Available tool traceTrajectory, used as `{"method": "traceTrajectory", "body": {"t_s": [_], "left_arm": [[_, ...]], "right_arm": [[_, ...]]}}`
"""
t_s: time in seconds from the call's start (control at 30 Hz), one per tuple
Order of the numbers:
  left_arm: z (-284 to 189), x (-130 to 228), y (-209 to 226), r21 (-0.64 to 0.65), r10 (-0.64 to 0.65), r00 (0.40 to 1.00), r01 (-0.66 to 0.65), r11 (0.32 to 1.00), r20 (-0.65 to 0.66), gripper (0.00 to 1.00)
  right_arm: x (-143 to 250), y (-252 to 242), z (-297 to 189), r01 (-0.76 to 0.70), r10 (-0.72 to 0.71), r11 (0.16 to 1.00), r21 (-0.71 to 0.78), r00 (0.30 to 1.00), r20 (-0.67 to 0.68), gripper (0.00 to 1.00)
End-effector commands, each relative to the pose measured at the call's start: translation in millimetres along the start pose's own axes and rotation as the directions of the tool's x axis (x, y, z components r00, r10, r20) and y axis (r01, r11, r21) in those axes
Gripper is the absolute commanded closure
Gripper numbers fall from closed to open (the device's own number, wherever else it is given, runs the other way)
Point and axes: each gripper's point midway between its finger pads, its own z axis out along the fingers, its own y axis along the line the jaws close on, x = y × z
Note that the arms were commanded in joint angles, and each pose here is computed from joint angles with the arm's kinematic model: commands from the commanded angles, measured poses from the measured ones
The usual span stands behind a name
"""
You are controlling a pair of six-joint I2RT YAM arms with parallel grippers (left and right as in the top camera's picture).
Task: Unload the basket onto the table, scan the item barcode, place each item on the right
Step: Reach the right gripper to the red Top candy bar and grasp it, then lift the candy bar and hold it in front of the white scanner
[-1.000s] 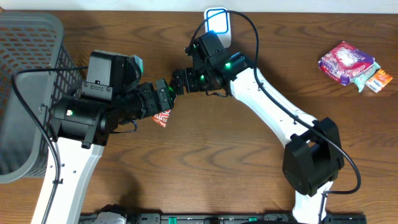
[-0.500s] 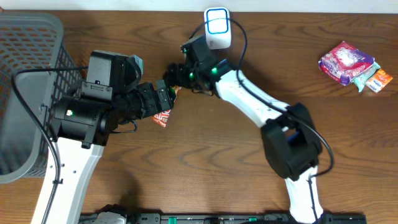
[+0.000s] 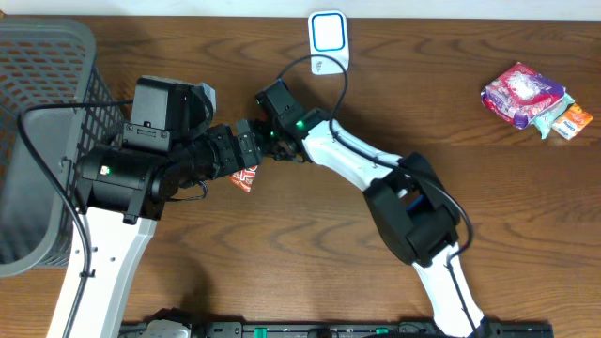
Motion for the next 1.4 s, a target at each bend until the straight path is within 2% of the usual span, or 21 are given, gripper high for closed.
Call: {"method": "traceTrajectory", "body": {"t_s": [0.0, 0.07, 0.17, 0.2, 0.33, 0.57, 0.7, 0.8, 0.83, 0.9, 0.93, 0.97, 1.1, 1.27, 1.37], "left_arm": [[-2.1, -2.9, -1.8, 0.007, 0.005, 1.0, -0.005, 1.0, 0.007, 0.02], [-2.1, -2.9, -1.8, 0.007, 0.005, 1.0, -0.005, 1.0, 0.007, 0.02], [-2.1, -2.9, -1.8, 0.007, 0.005, 1.0, -0.005, 1.0, 0.007, 0.02], [-2.1, -2.9, -1.8, 0.007, 0.005, 1.0, -0.005, 1.0, 0.007, 0.02], [-2.1, -2.8, -1.9, 0.007, 0.005, 1.0, -0.005, 1.0, 0.007, 0.02], [-2.1, -2.9, -1.8, 0.007, 0.005, 1.0, -0.005, 1.0, 0.007, 0.02], [-2.1, -2.8, -1.9, 0.007, 0.005, 1.0, -0.005, 1.0, 0.007, 0.02], [-2.1, -2.9, -1.8, 0.007, 0.005, 1.0, -0.005, 1.0, 0.007, 0.02], [-2.1, -2.8, -1.9, 0.007, 0.005, 1.0, -0.005, 1.0, 0.007, 0.02], [-2.1, -2.8, -1.9, 0.007, 0.005, 1.0, -0.005, 1.0, 0.007, 0.02], [-2.1, -2.8, -1.9, 0.007, 0.005, 1.0, -0.005, 1.0, 0.007, 0.02], [-2.1, -2.9, -1.8, 0.007, 0.005, 1.0, -0.005, 1.0, 0.007, 0.02], [-2.1, -2.9, -1.8, 0.007, 0.005, 1.0, -0.005, 1.0, 0.007, 0.02], [-2.1, -2.9, -1.8, 0.007, 0.005, 1.0, -0.005, 1.0, 0.007, 0.02], [-2.1, -2.8, -1.9, 0.007, 0.005, 1.0, -0.005, 1.0, 0.007, 0.02]], "right_arm": [[11.8, -27.2, 22.9, -0.043, 0.045, 0.995, 0.086, 0.999, -0.019, 0.5], [13.4, -40.2, 23.3, -0.051, 0.053, 0.988, 0.144, 0.999, -0.012, 0.65], [11.4, -59.0, 18.4, -0.063, 0.062, 0.971, 0.23, 0.998, 0.01, 0.93], [10.1, -63.8, 16.1, -0.069, 0.068, 0.966, 0.249, 0.998, 0.014, 0.99], [2.6, -87.1, 2.0, -0.099, 0.094, 0.933, 0.345, 0.995, 0.029, 0.99], [-24.0, -125.9, -57.8, -0.092, 0.098, 0.832, 0.547, 0.995, 0.019, 0.99], [-33.2, -140.9, -96.1, -0.053, 0.089, 0.777, 0.627, 0.996, -0.025, 0.99], [-34.3, -147.4, -114.2, 0.02, 0.06, 0.769, 0.639, 0.993, -0.103, 0.99], [-33.2, -150.4, -117.9, 0.03, 0.061, 0.763, 0.645, 0.991, -0.119, 0.94], [-28.9, -156.8, -123.4, 0.041, 0.074, 0.751, 0.659, 0.987, -0.145, 0.47], [-26.7, -160.5, -124.5, 0.041, 0.083, 0.746, 0.665, 0.985, -0.153, 0.32], [-25.2, -162.4, -123.8, 0.04, 0.087, 0.744, 0.667, 0.984, -0.157, 0.25], [-17.0, -160.6, -112.5, 0.031, 0.109, 0.776, 0.63, 0.977, -0.182, 0.14], [-13.2, -153.8, -90.8, 0.02, 0.104, 0.825, 0.564, 0.977, -0.187, 0.14], [-12.2, -152.2, -77.6, 0.018, 0.092, 0.846, 0.534, 0.979, -0.179, 0.18]]}}
